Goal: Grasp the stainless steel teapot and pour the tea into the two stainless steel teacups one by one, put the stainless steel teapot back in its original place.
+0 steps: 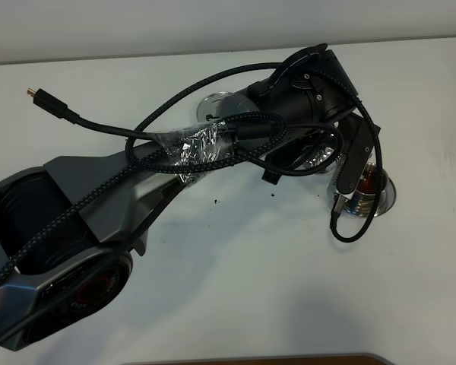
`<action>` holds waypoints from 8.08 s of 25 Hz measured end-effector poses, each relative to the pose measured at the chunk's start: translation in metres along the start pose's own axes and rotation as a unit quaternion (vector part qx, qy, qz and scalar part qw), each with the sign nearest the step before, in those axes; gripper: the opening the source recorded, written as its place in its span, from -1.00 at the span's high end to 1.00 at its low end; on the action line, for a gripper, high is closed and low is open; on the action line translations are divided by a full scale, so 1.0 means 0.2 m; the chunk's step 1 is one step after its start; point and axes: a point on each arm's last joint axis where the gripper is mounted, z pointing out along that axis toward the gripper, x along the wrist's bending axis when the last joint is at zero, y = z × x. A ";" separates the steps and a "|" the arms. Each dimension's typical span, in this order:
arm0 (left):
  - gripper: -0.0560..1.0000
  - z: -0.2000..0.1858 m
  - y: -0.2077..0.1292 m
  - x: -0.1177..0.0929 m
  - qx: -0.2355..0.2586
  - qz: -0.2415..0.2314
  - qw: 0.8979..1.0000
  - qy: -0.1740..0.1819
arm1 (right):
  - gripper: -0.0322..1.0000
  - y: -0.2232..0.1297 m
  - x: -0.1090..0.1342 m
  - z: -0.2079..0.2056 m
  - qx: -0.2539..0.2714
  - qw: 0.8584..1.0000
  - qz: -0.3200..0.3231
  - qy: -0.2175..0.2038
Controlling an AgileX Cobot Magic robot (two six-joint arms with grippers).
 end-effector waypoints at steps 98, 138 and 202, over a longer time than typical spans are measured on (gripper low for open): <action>0.41 0.25 -0.68 0.10 -0.022 -0.205 0.978 -0.023 | 0.19 0.00 0.00 0.00 0.000 1.000 0.000 0.000; 0.41 0.29 -0.56 0.14 0.059 -0.087 0.992 0.067 | 0.19 0.00 0.00 0.00 0.000 1.000 0.000 0.000; 0.41 0.26 -0.52 0.22 0.089 0.059 0.983 0.151 | 0.19 0.00 0.00 0.00 0.000 1.000 0.000 0.000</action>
